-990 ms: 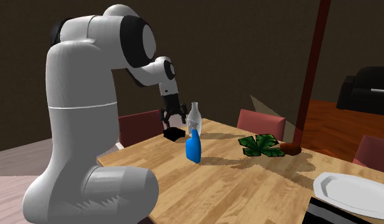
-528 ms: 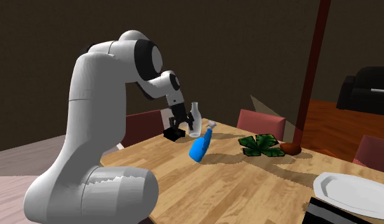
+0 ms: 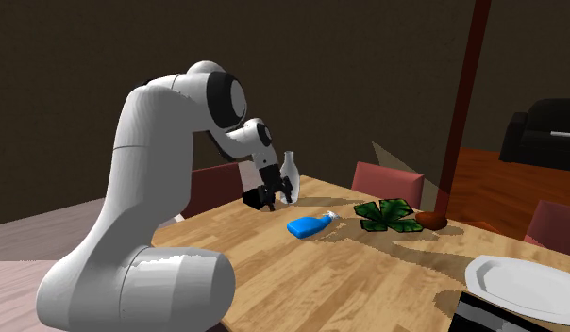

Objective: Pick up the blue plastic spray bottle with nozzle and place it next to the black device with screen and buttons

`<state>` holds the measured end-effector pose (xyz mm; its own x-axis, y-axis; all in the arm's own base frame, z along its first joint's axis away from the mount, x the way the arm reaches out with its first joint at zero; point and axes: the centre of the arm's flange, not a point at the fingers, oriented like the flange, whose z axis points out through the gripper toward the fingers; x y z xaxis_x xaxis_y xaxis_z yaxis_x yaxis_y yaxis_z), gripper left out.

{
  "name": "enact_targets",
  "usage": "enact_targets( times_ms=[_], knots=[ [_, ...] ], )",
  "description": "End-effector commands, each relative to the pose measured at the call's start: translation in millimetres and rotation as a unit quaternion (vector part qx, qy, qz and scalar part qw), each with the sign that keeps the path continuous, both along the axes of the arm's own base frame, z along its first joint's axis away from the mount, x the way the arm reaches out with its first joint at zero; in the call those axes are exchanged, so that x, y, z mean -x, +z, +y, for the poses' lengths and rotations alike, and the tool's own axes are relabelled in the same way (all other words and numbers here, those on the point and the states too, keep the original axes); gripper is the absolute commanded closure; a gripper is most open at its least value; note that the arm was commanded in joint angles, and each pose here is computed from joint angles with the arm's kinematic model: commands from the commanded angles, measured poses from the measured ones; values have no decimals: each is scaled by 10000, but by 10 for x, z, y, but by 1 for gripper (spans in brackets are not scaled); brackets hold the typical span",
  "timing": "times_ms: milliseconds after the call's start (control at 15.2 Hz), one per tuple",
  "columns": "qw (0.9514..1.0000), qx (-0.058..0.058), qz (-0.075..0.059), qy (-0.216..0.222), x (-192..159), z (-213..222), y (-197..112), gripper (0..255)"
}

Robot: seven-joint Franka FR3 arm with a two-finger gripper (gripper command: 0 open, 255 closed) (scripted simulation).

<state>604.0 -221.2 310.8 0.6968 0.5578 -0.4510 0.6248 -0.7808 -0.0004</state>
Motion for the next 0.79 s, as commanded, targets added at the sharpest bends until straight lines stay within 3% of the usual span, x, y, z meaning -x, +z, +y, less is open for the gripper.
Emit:
enact_targets(
  times_ms=[0,528,594,726],
  knots=[
    [10000,1,-2,2,38,-36,-113,0],
    [10000,1,-1,2,38,-35,-113,0],
    [10000,1,-1,2,38,-35,-113,255],
    [10000,1,-1,2,38,-35,-113,255]
  ],
)
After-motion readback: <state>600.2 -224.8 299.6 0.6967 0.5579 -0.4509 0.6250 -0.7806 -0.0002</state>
